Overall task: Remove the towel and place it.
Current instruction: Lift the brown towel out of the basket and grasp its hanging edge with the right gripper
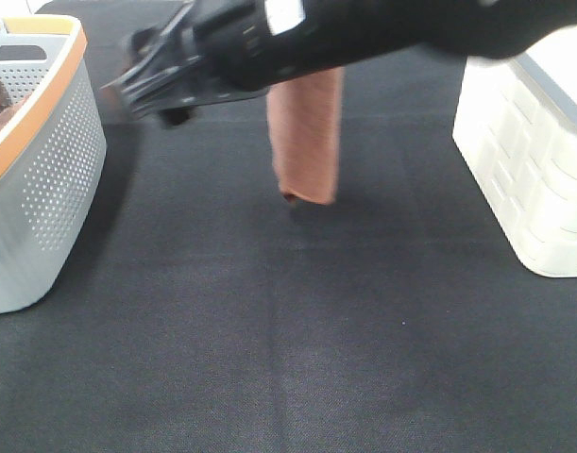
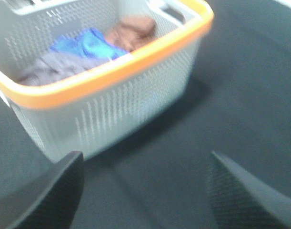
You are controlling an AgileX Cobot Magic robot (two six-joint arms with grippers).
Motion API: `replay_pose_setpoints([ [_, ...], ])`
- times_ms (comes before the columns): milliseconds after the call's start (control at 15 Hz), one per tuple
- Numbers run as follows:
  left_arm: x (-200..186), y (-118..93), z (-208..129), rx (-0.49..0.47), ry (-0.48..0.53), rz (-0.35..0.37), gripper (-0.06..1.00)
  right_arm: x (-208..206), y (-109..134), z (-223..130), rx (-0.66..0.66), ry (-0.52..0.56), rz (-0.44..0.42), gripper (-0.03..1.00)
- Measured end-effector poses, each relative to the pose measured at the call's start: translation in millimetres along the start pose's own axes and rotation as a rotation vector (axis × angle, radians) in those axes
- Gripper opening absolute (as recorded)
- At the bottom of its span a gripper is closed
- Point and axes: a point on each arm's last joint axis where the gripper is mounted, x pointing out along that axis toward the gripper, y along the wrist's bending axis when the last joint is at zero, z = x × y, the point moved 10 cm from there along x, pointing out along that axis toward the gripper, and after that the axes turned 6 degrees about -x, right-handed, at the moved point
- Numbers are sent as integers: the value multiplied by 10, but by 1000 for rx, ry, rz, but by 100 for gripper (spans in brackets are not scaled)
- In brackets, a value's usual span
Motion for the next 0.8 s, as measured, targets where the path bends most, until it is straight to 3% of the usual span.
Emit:
replay_pose_setpoints([
  [267,-10,-60,10,3,-2,-20,0,225,19,51,-6,-46,14,68],
  [533,-39,-76,46,30,-10,-23,0,308,-664,-447,151,128,-120,68],
  [600,-39,-67,47,37,-11,-18,0,237,-759,-590,167,203,-148,68],
  [800,-39,-31,56,66,-15,1,0,103,-787,-629,192,255,-167,68],
])
